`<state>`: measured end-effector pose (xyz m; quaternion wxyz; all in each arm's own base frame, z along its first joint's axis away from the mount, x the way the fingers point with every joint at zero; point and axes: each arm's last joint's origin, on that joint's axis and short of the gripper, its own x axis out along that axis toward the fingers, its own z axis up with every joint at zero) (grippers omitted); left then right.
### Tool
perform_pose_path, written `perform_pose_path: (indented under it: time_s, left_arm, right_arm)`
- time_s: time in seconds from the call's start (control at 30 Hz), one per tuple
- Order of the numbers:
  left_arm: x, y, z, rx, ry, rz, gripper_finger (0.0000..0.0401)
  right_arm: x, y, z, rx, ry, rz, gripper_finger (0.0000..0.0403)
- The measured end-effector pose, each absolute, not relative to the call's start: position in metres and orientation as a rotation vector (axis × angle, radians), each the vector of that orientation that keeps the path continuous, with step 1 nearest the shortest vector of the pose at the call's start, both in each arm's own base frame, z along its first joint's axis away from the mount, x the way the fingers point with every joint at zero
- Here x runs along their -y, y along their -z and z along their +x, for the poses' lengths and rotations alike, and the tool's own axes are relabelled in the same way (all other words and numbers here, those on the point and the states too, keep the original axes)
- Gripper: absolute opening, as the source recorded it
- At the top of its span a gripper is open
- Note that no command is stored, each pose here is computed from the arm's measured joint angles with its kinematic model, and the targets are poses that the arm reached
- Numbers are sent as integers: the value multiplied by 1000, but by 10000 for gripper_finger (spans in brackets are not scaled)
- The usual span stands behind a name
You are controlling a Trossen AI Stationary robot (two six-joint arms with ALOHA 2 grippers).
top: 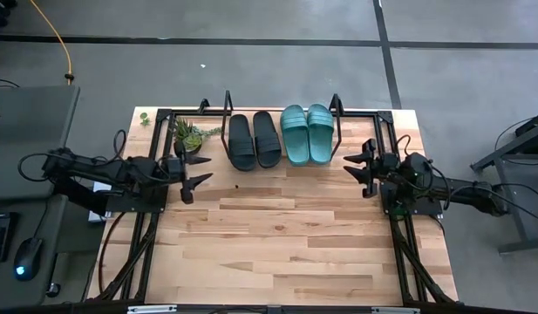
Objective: Pick and place slides into the shelf
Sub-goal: Return to Home Position
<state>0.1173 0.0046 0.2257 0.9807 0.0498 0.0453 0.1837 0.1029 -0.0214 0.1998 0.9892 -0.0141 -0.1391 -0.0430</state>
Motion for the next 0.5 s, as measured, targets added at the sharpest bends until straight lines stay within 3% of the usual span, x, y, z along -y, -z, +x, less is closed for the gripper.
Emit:
perform_pose_path:
  time_s: [0.5]
  left_arm:
    - [-5, -210, 96, 38, -329, 93, 207]
  right_arm:
    - [23, -199, 103, 274, 96, -13, 128]
